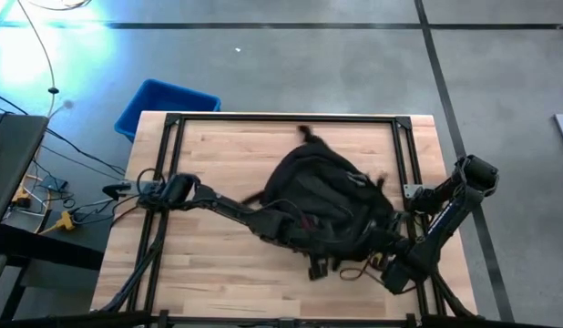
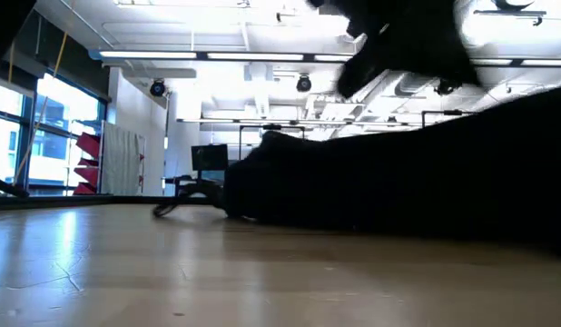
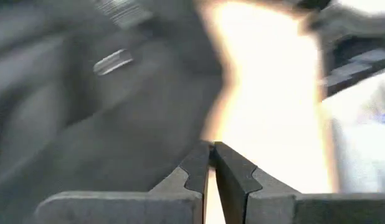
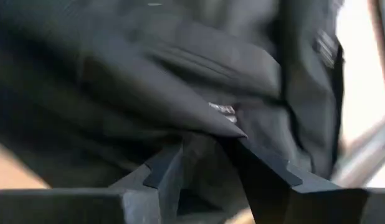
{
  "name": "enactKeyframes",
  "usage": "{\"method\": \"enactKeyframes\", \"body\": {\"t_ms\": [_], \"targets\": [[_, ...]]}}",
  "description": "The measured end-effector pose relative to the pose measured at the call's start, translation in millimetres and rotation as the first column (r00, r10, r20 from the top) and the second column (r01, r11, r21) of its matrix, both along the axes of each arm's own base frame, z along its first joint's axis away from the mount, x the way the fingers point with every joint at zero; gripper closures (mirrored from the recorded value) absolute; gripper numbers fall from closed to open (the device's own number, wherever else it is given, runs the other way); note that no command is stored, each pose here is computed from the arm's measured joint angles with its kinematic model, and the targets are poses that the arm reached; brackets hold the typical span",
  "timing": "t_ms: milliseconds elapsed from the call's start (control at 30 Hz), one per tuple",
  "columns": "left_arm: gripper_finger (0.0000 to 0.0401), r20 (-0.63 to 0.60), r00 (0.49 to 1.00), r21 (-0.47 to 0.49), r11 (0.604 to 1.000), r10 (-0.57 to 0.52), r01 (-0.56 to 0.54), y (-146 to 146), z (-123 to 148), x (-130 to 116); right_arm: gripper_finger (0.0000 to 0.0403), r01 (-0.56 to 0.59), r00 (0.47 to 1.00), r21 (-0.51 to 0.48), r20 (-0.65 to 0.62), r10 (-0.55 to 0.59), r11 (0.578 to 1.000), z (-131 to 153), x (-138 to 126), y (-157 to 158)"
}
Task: Unpack backpack
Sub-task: Close the black backpack
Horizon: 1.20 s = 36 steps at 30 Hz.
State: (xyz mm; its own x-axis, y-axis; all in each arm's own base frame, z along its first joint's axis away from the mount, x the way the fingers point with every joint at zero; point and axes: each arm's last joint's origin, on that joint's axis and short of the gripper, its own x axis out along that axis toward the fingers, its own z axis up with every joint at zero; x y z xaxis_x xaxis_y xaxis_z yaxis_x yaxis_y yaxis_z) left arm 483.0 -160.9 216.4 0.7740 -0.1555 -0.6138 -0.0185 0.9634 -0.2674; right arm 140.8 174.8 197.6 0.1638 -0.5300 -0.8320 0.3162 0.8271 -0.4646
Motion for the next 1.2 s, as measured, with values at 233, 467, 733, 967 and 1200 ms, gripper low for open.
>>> {"method": "enactKeyframes", "body": {"t_ms": [233, 467, 733, 967, 1200], "targets": [[0.0399, 0.188, 0.978, 0.077, 0.994, -0.09, 0.076, -23.8, 43.5, 0.9, 0.0269, 0.032, 0.999, -0.056, 0.032, -0.03, 0.998, 25.3, -3.1, 4.0], [0.0399, 0.026, 0.961, 0.486, 0.837, 0.274, -0.252, -20.1, 59.3, -27.9, 0.0269, -0.191, 0.949, -0.006, 0.253, 0.186, 0.982, 41.8, 4.8, 32.4], [0.0399, -0.157, 0.807, 0.575, 0.717, 0.569, -0.393, 23.5, 42.2, -47.6, 0.0278, -0.188, 0.967, -0.048, 0.164, 0.193, 0.981, 22.7, 34.7, 6.4], [0.0399, -0.269, 0.703, 0.614, 0.679, 0.658, -0.401, 55.3, 7.3, -51.6, 0.0292, -0.114, 0.993, 0.029, 0.017, 0.113, 0.993, -15.5, 60.5, -37.5], [0.0399, -0.372, 0.774, 0.424, 0.836, 0.512, -0.35, 56.4, -30.1, -39.5, 0.0296, -0.029, 0.996, 0.118, -0.082, 0.039, 0.993, -52.7, 43.4, -55.3]]}}
